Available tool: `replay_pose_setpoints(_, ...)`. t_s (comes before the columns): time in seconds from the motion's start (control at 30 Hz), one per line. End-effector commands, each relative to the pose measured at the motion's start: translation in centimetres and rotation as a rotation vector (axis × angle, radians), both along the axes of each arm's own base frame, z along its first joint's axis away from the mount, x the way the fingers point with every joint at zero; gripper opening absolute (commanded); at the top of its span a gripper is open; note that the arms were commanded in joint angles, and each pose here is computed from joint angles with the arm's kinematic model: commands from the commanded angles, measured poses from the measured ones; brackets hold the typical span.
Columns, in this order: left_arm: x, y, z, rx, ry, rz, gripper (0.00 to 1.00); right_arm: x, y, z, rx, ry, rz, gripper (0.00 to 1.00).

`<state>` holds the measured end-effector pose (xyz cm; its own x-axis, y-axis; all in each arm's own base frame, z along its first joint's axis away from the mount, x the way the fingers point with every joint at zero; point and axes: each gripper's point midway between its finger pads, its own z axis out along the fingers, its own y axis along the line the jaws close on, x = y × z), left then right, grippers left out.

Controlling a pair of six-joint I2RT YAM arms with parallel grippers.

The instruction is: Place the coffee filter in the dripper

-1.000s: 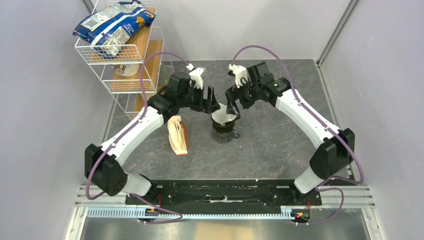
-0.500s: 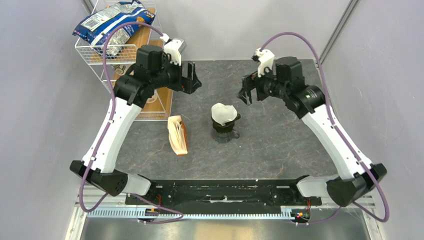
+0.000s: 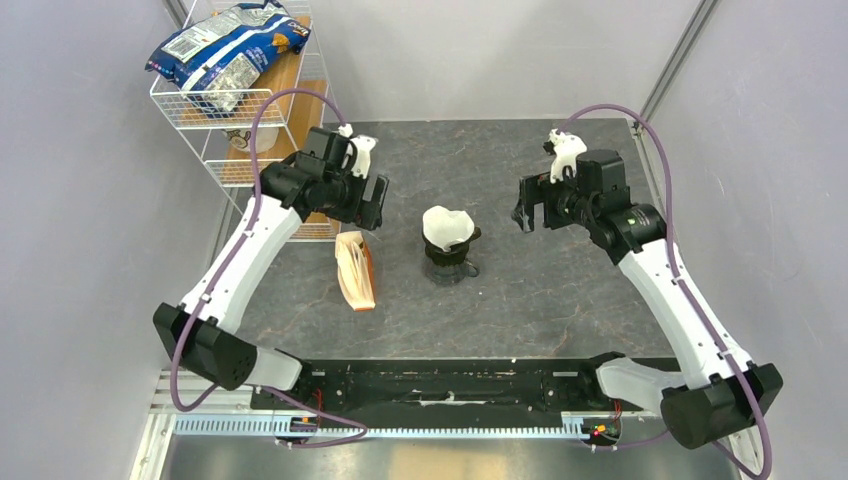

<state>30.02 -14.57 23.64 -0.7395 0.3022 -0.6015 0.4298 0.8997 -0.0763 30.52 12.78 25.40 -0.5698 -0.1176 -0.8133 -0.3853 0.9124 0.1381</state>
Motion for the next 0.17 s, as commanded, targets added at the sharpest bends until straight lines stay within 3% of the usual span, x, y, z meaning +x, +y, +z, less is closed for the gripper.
replay_pose_setpoints(0.0, 0.64, 1.22, 2.32, 0.018, -0.132, 0.028, 0.96, -0.01, -0.54, 1.63, 0.022, -0.058, -0.028, 0.97)
replay_pose_setpoints(0.13, 0.72, 1.45, 2.86, 0.026, -0.154, 0.027, 0.96, -0.14, -0.55, 1.85, 0.029, -0.063, -0.027, 0.97)
